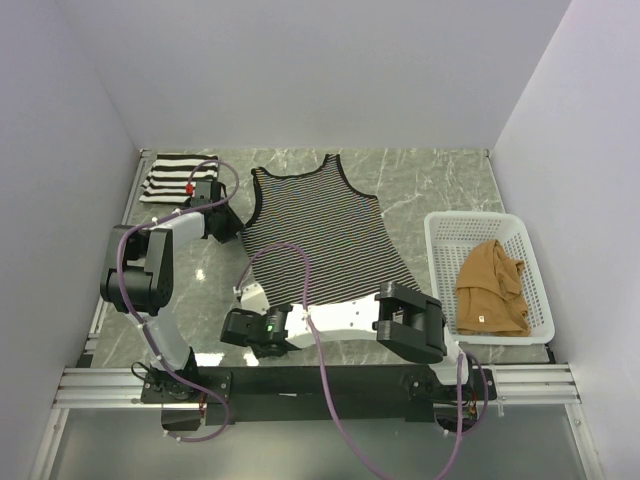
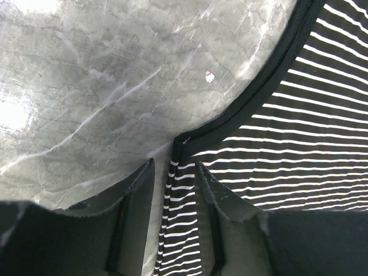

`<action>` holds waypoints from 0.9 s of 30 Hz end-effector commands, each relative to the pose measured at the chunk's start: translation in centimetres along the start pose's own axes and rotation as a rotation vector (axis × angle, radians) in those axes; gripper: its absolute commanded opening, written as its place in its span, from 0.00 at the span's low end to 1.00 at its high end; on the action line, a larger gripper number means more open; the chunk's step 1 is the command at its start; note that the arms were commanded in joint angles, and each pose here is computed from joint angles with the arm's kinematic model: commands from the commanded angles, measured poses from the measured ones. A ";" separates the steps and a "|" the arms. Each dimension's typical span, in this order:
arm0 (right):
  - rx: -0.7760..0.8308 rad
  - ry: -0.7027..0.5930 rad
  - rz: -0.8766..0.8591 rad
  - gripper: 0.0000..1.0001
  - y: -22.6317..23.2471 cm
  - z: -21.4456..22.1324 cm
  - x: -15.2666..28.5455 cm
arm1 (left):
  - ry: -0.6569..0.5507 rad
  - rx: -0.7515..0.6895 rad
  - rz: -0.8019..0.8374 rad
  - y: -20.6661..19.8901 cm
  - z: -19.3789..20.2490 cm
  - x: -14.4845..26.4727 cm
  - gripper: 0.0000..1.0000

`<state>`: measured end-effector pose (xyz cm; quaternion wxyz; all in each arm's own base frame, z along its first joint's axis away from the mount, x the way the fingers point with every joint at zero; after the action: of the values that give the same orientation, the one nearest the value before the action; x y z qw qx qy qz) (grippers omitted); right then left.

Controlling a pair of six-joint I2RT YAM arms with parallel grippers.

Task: Fold and stack the tank tops
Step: Fold the tank top

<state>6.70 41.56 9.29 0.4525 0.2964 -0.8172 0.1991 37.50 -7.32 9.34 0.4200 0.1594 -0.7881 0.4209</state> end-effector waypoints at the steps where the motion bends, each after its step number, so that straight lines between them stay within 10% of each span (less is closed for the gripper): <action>1: 0.008 -0.036 0.042 0.37 0.4 -0.9 0.7 | -0.035 -0.016 0.066 -1.7 -0.9 1.0 0.39; 8: 0.032 -0.010 0.032 0.28 0.9 -0.5 -0.5 | -0.043 -0.009 0.060 -1.5 -0.8 1.1 0.40; 13: 0.027 0.006 0.022 0.00 0.4 0.2 -0.7 | -0.056 -0.007 0.050 -1.2 -0.8 1.3 0.43; 27: -0.073 -0.056 -0.176 0.00 -0.4 -0.8 1.3 | -0.031 0.000 0.024 -0.2 -0.1 0.0 0.28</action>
<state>6.89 40.91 8.88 0.4658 0.3329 -0.8044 0.1587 37.38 -7.23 9.12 0.4147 0.1612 -0.7905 0.4210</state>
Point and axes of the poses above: each gripper's point midway between its finger pads, its own x axis back along the fingers, its own y axis along the line the jaws close on, z = x × y, the point moved 8 cm from there along x, back along the fingers, and after that the axes turned 15 degrees about x, right-handed, at the moved point
